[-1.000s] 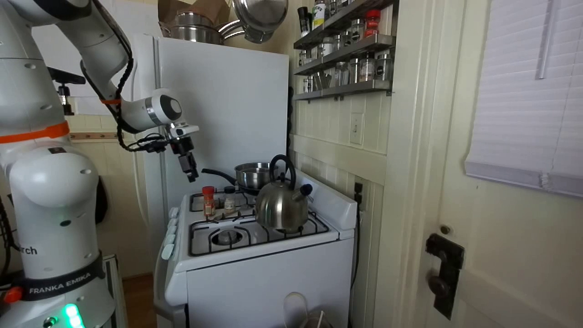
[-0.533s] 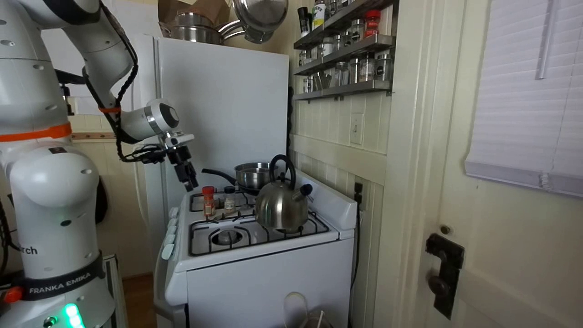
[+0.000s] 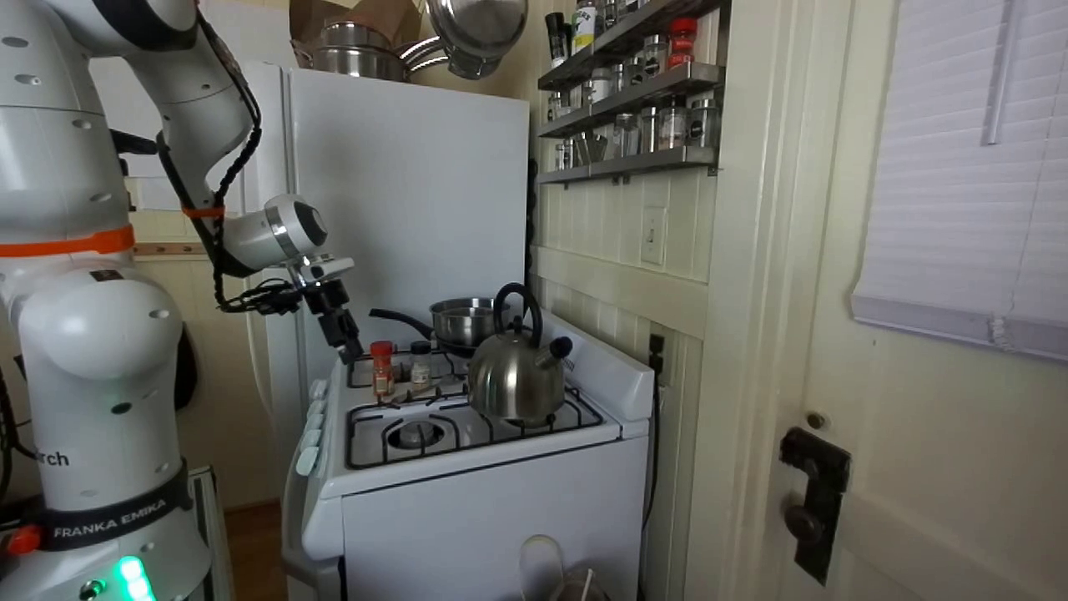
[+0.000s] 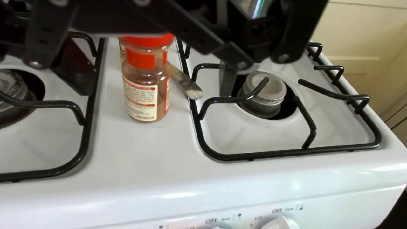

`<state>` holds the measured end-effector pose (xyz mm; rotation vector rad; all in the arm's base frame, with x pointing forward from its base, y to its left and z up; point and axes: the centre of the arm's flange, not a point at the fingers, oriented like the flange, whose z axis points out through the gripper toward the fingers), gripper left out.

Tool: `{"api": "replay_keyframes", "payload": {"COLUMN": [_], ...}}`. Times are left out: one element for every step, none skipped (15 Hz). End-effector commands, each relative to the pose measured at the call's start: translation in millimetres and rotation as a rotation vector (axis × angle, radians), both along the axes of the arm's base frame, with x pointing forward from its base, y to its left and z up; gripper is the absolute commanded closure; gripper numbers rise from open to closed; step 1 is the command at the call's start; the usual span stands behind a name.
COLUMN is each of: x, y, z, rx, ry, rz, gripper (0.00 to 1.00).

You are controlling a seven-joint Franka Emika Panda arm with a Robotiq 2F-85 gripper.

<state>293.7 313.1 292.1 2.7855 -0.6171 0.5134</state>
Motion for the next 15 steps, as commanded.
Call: {"api": "replay_keyframes", "payload": {"x": [4,7,10,12,14,16,17,19,20,20,21,20,20,20,20], "y": [-2,-3,-5,-7,-9,-9,-10,-10,-9,-8,-7,-4,-2,0,0], "z": [-1,0,1,0,-1,-4,-6,-7,-8,-9,-10,-11,-12,-13,-15], "rx": [0.0,-0.02,-0.024,-0.027,-0.038,-0.039,-0.042,-0.046,-0.046,-0.049,-0.051,-0.044,-0.044,-0.043,-0.057], "ry": [-0.036,-0.06,-0.072,-0.077,-0.086,-0.089,-0.099,-0.109,-0.118,-0.124,-0.128,-0.123,-0.125,-0.13,-0.135], "rz": [-0.001,-0.002,0.002,0.006,0.009,0.017,0.022,0.027,0.034,0.038,0.043,0.052,0.061,0.065,0.063], "gripper": [0.0,0.0,0.0,0.0,0.0,0.0,0.0,0.0,0.0,0.0,0.0,0.0,0.0,0.0,0.0]}}
